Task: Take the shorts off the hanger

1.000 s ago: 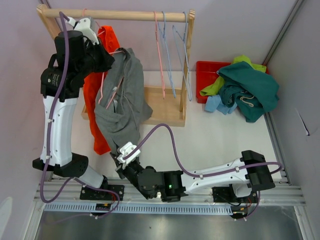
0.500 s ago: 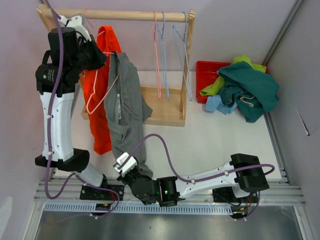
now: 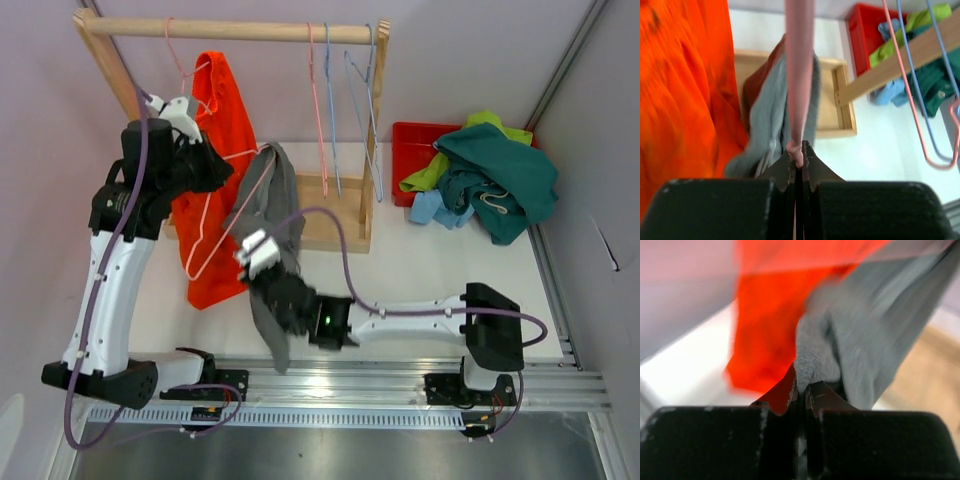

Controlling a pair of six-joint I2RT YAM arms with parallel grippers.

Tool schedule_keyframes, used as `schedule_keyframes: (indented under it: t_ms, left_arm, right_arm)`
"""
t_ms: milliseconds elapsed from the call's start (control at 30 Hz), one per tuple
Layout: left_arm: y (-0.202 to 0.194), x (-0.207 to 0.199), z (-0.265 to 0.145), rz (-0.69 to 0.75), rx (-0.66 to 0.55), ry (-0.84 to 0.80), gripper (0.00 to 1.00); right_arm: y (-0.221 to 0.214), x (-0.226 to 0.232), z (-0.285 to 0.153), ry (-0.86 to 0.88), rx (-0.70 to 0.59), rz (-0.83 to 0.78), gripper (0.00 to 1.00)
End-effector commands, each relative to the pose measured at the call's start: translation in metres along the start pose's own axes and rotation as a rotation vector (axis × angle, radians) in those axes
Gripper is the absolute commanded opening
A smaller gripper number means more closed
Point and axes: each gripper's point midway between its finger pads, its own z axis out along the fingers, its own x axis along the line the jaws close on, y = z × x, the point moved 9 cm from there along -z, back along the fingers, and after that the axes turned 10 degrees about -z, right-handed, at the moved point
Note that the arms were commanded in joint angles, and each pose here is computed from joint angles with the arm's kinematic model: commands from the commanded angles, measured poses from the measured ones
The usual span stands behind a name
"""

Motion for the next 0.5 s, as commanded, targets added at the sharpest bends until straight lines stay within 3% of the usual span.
schedule_keyframes:
  t_ms: [0, 100, 200, 233, 300, 333, 367, 467]
  left_arm:
    - [-0.006, -0.011, -0.021, 0.006, -0.057, -0.084, 0.00]
    - [-0.020, -0.011, -0.032, 0.014, -0.031, -0.062, 0.00]
    - [-0.024, -0.003, -0.033, 0.039, -0.043, -0.013, 0.00]
    - [-0.024, -0.001, -0.033, 0.045, -0.052, 0.014, 0.00]
    - [-0.016, 0.004, -0.037, 0.056, -0.103, 0.083, 0.00]
    - [-0.013, 0.004, -0.039, 0.057, -0.122, 0.093, 0.00]
    - [-0.010, 0.005, -0.040, 0.056, -0.152, 0.119, 0.00]
    - [0.001, 0.002, -0.052, 0.048, -0.246, 0.115, 0.00]
  right_arm:
    - [0.046, -0.061, 0.048, -0.115, -0.115, 0.053, 0.00]
    - [0.046, -0.093, 0.065, -0.172, -0.083, 0.074, 0.00]
    - [0.027, -0.096, 0.054, -0.171, -0.036, 0.122, 0.00]
    - [0.033, -0.094, 0.038, -0.155, -0.050, 0.173, 0.00]
    - [0.002, -0.087, 0.011, -0.157, 0.010, 0.159, 0.00]
    - [0.012, -0.078, -0.017, -0.134, -0.013, 0.199, 0.00]
    - [-0.016, -0.073, -0.038, -0.132, 0.034, 0.159, 0.00]
    - [-0.030, -0.074, -0.099, -0.218, 0.040, 0.160, 0.00]
